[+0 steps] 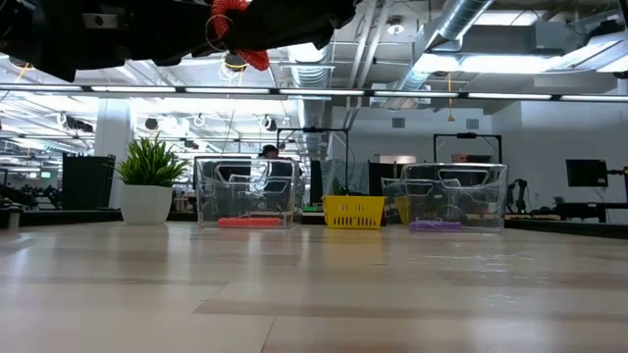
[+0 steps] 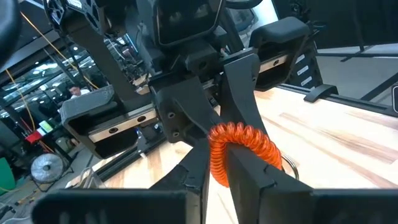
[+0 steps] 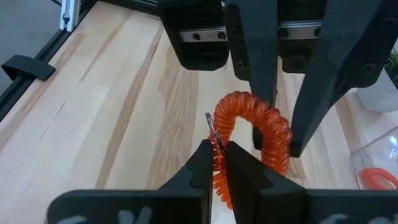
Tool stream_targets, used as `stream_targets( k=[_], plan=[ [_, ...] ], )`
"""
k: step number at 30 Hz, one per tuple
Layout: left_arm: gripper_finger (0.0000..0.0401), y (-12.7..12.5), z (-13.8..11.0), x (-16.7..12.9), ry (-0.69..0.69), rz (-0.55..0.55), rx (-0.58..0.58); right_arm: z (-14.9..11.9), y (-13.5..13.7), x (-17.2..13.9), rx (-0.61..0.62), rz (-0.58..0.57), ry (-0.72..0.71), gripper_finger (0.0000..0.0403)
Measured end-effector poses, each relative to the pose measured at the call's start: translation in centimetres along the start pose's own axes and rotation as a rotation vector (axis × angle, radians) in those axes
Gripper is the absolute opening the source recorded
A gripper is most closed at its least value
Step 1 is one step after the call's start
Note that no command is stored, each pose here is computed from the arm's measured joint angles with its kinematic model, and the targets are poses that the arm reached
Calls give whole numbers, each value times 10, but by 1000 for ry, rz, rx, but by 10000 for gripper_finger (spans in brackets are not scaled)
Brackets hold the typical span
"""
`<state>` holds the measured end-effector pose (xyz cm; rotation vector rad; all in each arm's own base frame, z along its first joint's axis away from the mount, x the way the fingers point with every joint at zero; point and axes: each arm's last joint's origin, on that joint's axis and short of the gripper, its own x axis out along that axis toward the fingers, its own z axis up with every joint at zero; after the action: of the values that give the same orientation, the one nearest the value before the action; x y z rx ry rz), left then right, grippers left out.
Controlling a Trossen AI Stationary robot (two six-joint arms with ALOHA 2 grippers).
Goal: Sort spring keychains
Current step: Put the orange spring keychain into the left transparent bin
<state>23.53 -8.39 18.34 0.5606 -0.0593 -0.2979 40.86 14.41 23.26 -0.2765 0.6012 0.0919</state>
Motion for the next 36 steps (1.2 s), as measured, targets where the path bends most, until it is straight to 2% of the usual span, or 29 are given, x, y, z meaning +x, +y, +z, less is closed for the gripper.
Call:
stream_targets(
  k=[8,12,19,27,36],
  plan=[
    [61,0,0,0,1,1,0,0,0,0,6,0,0,24],
    [49,0,0,0,1,1,0,0,0,0,6,0,0,25],
    [33,0,0,0,1,2,0,0,0,0,23,2,4,53],
    [52,0,0,0,1,2,0,-1,0,0,21,3,7,65],
    [54,0,0,0,1,2,-19,2,9,-3,-43,16,-20,66]
  ],
)
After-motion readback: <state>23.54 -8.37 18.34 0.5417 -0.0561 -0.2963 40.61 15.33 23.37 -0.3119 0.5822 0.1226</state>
